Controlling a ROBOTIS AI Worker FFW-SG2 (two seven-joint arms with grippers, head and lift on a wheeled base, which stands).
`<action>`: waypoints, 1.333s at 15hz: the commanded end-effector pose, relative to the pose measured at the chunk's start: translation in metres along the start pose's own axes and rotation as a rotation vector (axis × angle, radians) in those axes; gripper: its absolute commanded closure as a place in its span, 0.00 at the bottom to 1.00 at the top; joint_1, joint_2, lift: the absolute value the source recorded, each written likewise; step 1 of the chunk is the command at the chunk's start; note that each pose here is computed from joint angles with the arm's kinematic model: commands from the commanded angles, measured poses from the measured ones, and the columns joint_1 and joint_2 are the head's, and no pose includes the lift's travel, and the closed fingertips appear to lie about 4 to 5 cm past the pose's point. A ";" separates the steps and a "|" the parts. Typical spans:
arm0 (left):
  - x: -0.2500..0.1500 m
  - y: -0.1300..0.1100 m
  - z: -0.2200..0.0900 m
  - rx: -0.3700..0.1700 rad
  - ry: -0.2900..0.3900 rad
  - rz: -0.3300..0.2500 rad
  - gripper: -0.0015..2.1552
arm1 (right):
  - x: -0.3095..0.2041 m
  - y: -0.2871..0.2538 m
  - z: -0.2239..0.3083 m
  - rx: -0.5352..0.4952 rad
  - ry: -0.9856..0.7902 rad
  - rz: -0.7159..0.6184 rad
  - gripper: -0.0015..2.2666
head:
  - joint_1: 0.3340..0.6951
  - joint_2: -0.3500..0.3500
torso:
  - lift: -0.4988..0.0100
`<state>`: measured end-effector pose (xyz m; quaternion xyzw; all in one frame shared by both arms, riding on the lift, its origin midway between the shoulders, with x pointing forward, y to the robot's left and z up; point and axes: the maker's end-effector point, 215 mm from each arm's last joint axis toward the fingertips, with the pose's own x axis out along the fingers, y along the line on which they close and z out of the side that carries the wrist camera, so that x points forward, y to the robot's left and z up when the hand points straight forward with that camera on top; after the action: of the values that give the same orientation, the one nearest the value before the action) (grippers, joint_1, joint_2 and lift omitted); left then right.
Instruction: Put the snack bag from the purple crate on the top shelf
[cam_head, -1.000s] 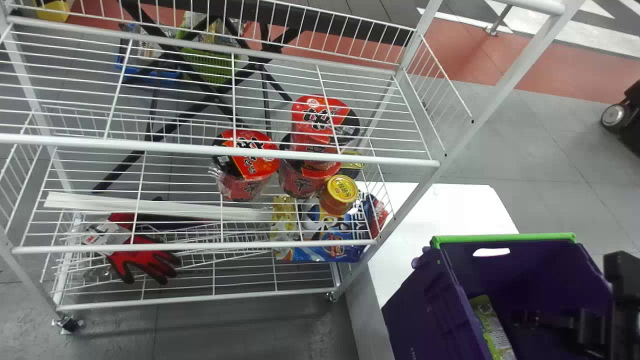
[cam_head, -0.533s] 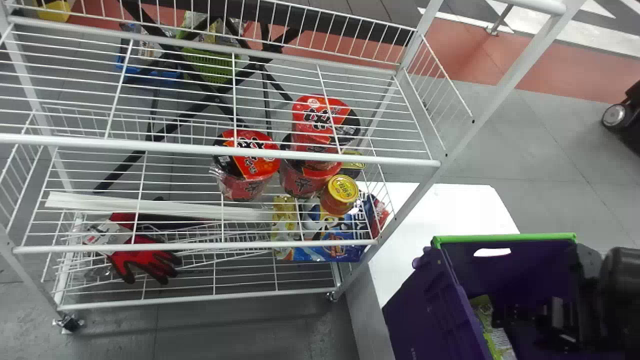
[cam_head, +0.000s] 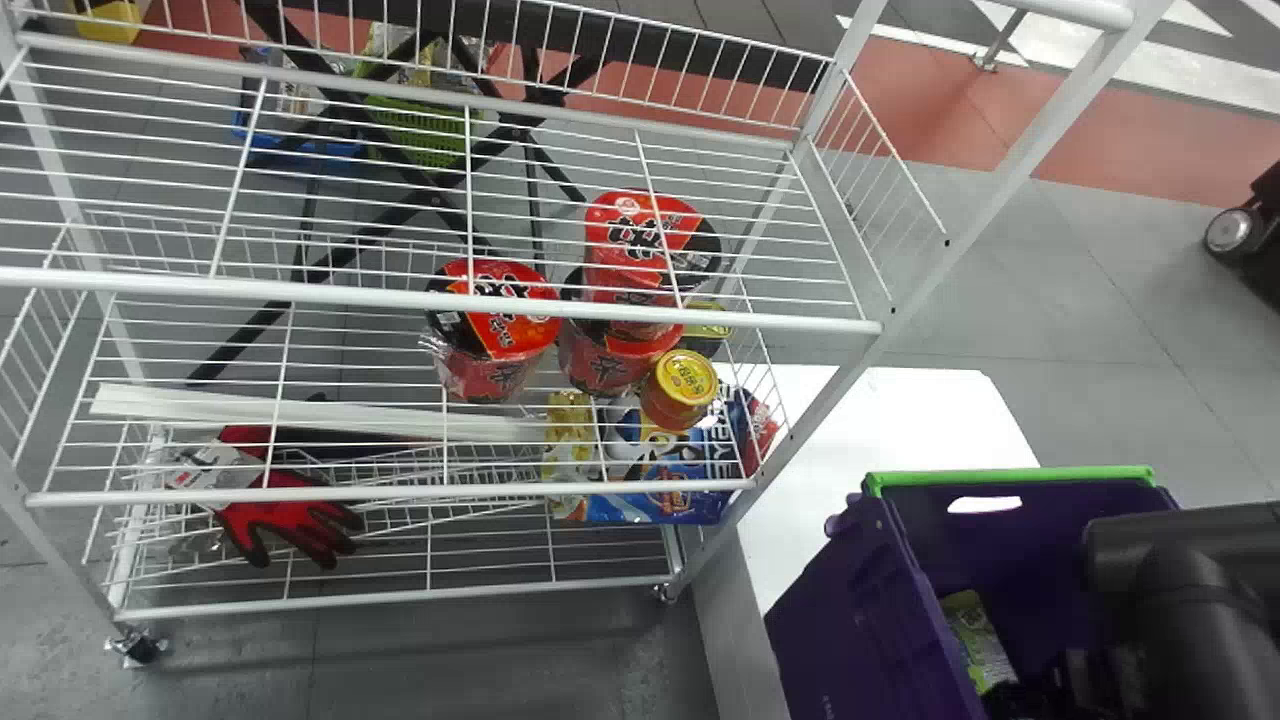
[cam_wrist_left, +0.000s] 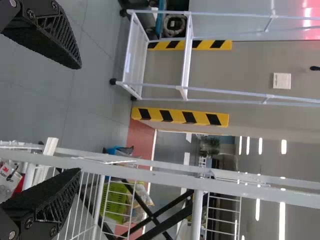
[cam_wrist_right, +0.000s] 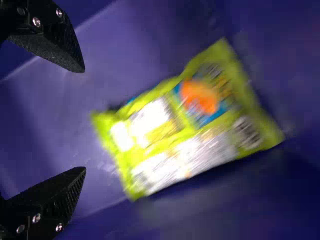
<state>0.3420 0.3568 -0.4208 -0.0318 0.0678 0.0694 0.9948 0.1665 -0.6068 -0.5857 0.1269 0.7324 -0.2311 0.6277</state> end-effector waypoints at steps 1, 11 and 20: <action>0.000 0.003 0.005 0.003 -0.015 0.004 0.03 | 0.014 -0.013 -0.024 0.021 0.075 -0.035 0.06 | 1.00 0.00 | 0.09; -0.005 0.006 0.011 0.001 -0.071 0.012 0.04 | 0.039 -0.041 0.000 -0.128 0.033 -0.087 0.06 | 1.00 0.00 | 0.09; 0.000 0.013 0.011 -0.010 -0.109 0.038 0.04 | 0.078 -0.027 0.034 -0.404 -0.126 -0.057 0.06 | 1.00 0.00 | 0.09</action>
<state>0.3419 0.3684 -0.4098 -0.0313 0.0176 0.0879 0.9955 0.1679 -0.6599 -0.6524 -0.0327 0.7306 -0.1192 0.6715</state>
